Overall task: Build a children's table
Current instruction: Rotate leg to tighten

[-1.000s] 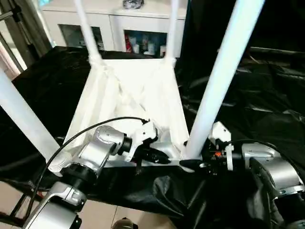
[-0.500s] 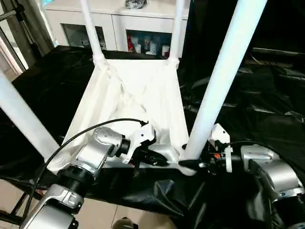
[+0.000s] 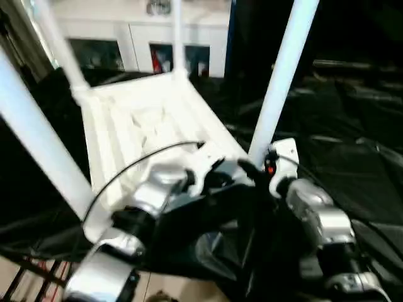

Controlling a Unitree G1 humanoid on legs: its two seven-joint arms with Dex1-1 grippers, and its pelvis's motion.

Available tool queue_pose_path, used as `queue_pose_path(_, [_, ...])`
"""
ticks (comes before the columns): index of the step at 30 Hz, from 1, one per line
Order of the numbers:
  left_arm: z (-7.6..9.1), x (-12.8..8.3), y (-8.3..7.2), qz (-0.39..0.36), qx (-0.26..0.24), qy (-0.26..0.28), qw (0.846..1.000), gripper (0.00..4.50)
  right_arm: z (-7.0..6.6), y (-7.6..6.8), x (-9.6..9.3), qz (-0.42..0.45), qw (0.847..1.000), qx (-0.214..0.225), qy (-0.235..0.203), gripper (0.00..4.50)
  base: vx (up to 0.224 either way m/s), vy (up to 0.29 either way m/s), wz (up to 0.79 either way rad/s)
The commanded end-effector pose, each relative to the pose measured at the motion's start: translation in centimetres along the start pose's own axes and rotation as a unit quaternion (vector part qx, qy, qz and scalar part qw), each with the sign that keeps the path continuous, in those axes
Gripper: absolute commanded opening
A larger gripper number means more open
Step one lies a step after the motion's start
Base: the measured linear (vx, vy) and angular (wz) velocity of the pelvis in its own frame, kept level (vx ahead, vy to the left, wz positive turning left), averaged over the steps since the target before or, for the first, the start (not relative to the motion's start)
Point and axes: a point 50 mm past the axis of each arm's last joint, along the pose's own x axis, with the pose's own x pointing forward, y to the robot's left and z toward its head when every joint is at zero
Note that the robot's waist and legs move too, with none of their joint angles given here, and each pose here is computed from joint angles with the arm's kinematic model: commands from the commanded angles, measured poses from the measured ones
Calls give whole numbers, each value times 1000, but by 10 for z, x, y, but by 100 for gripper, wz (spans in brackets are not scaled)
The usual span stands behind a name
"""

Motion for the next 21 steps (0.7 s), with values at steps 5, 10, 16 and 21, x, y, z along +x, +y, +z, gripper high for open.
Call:
queue_pose_path(5, [32, 13, -21, -77, 46, -62, 994, 0, -17, 21, 4, 72, 997, -22, 37, 357, 0, 0, 0])
queue_pose_path(10, [28, 6, -19, -98, 50, -59, 992, 0, -12, 15, -6, 136, 989, -47, 32, 374, 0, 0, 0])
queue_pose_path(16, [20, -10, -22, -171, 65, -51, 982, 0, -10, 4, -33, 248, 963, -96, 51, 374, 0, 0, 0])
queue_pose_path(21, [13, -26, -22, -219, 75, -38, 972, 0, -4, -2, -51, 319, 940, -102, 58, 374, 0, 0, 0])
